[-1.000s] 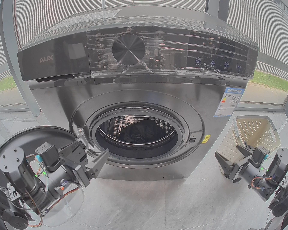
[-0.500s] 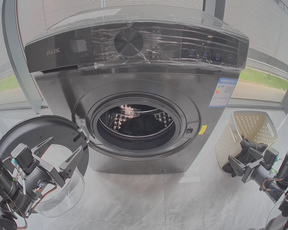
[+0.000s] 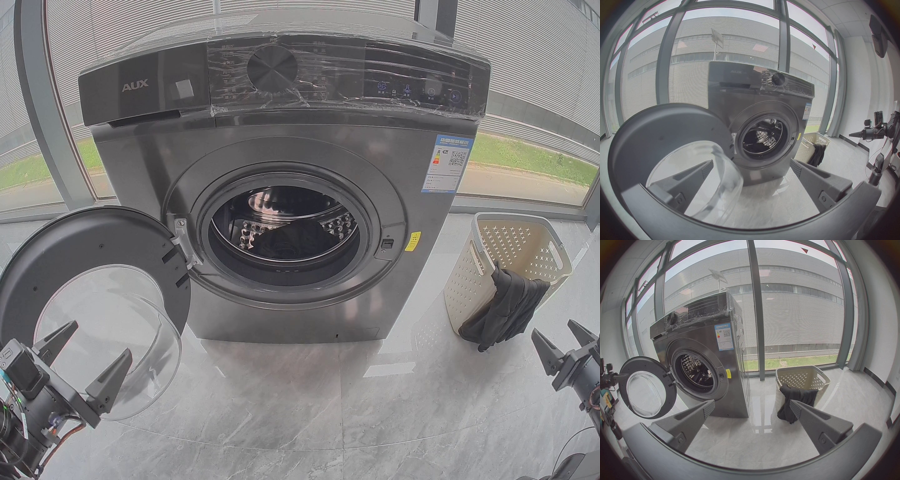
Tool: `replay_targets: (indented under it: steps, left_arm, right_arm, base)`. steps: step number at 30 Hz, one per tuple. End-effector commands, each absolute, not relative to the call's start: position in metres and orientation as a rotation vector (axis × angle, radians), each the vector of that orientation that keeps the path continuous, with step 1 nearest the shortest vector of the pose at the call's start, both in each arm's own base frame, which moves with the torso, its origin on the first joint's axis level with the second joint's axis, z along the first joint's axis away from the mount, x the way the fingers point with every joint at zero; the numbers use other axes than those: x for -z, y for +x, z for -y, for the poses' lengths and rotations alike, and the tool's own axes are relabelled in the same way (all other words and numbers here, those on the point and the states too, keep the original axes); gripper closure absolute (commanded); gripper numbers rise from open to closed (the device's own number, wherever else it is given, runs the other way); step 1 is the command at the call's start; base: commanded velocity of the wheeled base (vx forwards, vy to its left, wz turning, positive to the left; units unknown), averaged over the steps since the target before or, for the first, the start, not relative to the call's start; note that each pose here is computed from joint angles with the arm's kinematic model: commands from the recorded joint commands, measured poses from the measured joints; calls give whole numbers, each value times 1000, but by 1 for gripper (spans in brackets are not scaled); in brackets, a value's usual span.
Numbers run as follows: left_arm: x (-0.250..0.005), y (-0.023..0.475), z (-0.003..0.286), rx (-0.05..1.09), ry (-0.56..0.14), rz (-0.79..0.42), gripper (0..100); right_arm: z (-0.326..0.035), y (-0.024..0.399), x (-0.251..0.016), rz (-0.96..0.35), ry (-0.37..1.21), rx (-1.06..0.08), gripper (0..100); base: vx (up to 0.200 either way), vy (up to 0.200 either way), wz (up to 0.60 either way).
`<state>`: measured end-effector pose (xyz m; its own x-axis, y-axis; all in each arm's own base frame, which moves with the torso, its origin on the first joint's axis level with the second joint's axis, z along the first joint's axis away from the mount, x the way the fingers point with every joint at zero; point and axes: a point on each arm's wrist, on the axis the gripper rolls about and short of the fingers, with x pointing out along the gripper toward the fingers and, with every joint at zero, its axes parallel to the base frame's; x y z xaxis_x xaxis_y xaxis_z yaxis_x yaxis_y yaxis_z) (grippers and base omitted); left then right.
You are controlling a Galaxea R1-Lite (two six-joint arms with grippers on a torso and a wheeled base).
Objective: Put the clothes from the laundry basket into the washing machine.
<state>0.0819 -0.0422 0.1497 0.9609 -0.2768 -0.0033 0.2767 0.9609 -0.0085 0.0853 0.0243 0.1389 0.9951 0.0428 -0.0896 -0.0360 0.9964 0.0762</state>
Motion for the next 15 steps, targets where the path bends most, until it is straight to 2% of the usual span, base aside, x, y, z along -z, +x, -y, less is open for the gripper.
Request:
replay_targets:
  steps: [1, 4, 7, 11, 13, 15]
  left_arm:
    - [-138, 45, 15, 191, -49, 13, 0]
    - [-126, 26, 6, 180, -52, 3, 0]
    - [-115, 12, -1, 143, -59, -6, 0]
    - [-107, 2, -5, 127, -98, 13, 0]
    - [-103, -1, -6, 103, -98, 10, 0]
    - [-98, -6, -7, 77, -94, 4, 0]
  right_arm:
    - [-1, 33, -131, 16, 79, 72, 0]
    - [5, 6, -114, 39, 39, 99, 0]
    - [6, -15, -106, 74, 34, 74, 0]
    - [4, -20, -100, 41, 27, 73, 0]
    - [2, -20, -88, 11, 16, 89, 0]
    - [1, -25, -82, 23, 13, 38, 0]
  base:
    - [0, 0, 0]
    - [0, 0, 0]
    - [0, 0, 0]
    - [0, 0, 0]
    - [0, 0, 0]
    - [0, 0, 0]
